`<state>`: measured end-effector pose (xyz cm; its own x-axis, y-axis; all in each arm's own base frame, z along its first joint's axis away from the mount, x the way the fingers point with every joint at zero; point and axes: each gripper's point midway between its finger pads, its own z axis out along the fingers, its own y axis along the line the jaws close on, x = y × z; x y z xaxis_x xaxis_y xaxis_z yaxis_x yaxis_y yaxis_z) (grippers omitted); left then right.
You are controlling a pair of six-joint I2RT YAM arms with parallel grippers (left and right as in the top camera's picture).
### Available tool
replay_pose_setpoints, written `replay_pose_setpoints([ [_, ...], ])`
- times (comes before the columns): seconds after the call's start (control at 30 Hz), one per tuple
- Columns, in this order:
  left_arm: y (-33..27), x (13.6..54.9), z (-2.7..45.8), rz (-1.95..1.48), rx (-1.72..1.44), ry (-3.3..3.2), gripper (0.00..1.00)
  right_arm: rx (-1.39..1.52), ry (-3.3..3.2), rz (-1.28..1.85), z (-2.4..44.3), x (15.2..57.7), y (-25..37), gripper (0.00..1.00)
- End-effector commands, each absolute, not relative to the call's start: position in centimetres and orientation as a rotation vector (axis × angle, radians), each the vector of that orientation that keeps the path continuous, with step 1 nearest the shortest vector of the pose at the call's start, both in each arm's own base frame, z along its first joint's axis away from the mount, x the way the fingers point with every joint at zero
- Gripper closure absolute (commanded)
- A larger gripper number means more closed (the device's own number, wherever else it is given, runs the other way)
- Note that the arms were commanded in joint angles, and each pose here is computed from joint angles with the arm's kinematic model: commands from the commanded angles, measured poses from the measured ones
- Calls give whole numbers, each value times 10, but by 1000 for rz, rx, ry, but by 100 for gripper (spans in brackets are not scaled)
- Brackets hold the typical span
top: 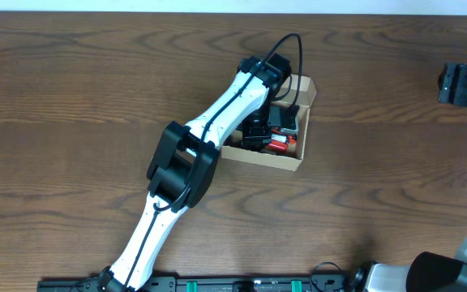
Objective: Pack container
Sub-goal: 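Release the marker and withdraw the left gripper toward the tape roll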
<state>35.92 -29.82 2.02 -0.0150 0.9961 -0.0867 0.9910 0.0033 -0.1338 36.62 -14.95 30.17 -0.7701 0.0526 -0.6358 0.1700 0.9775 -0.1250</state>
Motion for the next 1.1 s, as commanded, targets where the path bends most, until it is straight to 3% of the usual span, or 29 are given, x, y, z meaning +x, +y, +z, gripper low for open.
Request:
replay_pose_setpoints([
  [0.0,-293,360,20,219,-2125,-2240,31,168,2443,-221,302,366,-151,13],
  [0.03,-292,361,25,199,-2121,-2256,21,168,2442,-221,302,366,-151,13],
  [0.2,-288,368,54,128,-2151,-2306,10,168,2441,-222,302,366,-151,12],
  [0.47,-276,376,119,-7,-2226,-2401,2,168,2441,-222,302,366,-151,12],
  [0.67,-255,370,163,-22,-2175,-2510,5,168,2442,-221,302,366,-151,10],
  [0.9,-175,394,208,-124,-1609,-2976,5,168,2446,-219,301,366,-151,10],
  [1.07,-95,408,245,7,-891,-3357,5,159,2441,-197,302,367,-148,10],
])
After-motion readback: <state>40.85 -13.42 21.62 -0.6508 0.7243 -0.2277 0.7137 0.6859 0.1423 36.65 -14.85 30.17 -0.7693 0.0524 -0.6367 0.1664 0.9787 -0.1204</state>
